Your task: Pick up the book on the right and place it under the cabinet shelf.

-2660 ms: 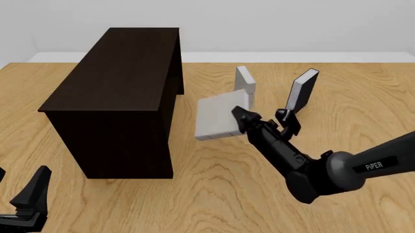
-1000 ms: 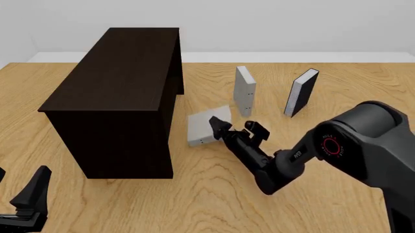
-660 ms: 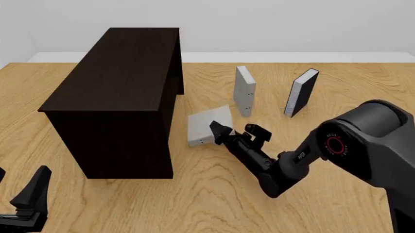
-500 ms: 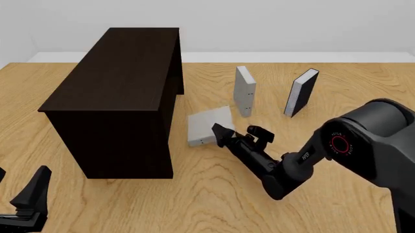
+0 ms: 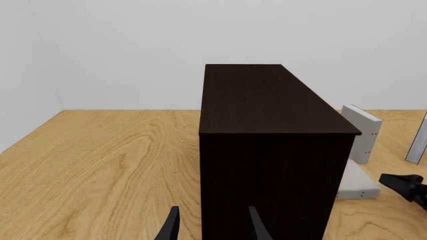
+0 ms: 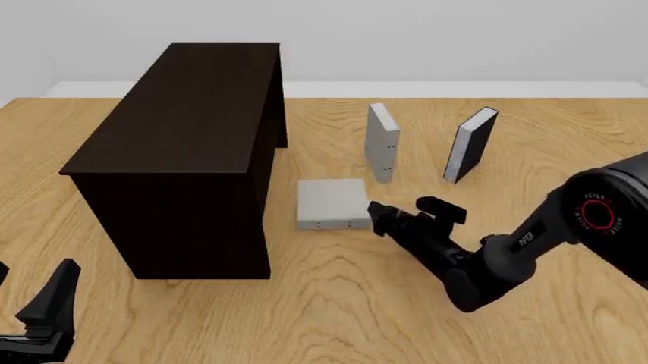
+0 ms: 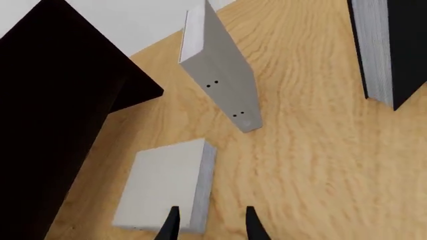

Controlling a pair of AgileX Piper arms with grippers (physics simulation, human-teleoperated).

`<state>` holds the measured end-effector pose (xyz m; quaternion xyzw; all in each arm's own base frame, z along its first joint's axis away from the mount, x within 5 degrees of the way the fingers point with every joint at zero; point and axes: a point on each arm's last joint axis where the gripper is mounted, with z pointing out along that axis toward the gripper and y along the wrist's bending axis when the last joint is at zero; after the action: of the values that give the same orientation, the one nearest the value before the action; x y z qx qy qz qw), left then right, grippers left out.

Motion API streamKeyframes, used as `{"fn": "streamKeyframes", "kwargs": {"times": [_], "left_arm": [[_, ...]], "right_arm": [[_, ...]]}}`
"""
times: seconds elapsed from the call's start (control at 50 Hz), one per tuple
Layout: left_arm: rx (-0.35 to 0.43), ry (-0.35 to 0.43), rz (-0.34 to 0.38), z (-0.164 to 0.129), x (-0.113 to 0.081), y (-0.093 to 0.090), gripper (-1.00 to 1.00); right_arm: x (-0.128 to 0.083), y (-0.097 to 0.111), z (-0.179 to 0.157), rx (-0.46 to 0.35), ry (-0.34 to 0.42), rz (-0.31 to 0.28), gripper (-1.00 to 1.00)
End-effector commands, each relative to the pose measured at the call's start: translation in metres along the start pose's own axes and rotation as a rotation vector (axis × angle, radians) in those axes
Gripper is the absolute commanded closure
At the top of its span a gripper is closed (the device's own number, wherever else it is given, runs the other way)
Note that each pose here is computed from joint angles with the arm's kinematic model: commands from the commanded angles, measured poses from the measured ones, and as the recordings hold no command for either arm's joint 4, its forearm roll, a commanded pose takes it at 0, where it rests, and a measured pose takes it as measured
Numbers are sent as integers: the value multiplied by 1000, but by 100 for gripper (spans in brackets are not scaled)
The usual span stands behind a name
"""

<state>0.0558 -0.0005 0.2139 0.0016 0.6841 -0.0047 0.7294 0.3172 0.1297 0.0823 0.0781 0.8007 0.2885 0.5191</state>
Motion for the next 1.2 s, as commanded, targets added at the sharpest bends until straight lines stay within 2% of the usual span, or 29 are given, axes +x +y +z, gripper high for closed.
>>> {"fn": "streamKeyframes", "kwargs": {"times": [0.02, 0.1, 0.14, 0.18, 0.4, 0.5, 1.08, 1.1, 1.12, 1.2], "left_arm": [[-2, -11, 5, 0, 0, 0, -100], [-3, -11, 5, 0, 0, 0, -100], [-2, -11, 5, 0, 0, 0, -100], [-2, -11, 5, 0, 0, 0, -100], [-2, -11, 5, 0, 0, 0, -100], [-3, -11, 5, 0, 0, 0, -100], [-3, -14, 5, 0, -1, 0, -100], [-2, -15, 6, 0, -3, 0, -100], [-3, -14, 5, 0, -2, 0, -100], [-3, -14, 5, 0, -2, 0, -100]], "right_arm": [[-10, -22, -40, 138, 45, -97, -100], [-22, -22, -43, 159, 47, -164, -100], [-25, -20, -44, 157, 47, -173, -100], [-30, -17, -44, 160, 54, -215, -100], [-46, -8, -49, 160, 56, -312, -100], [-47, -6, -47, 159, 65, -341, -100], [-48, -7, -46, 164, 66, -349, -100], [-21, 4, 7, 112, 154, -385, -100], [-48, -8, -45, 166, 70, -358, -100], [-47, -9, -38, 166, 79, -357, -100]]}}
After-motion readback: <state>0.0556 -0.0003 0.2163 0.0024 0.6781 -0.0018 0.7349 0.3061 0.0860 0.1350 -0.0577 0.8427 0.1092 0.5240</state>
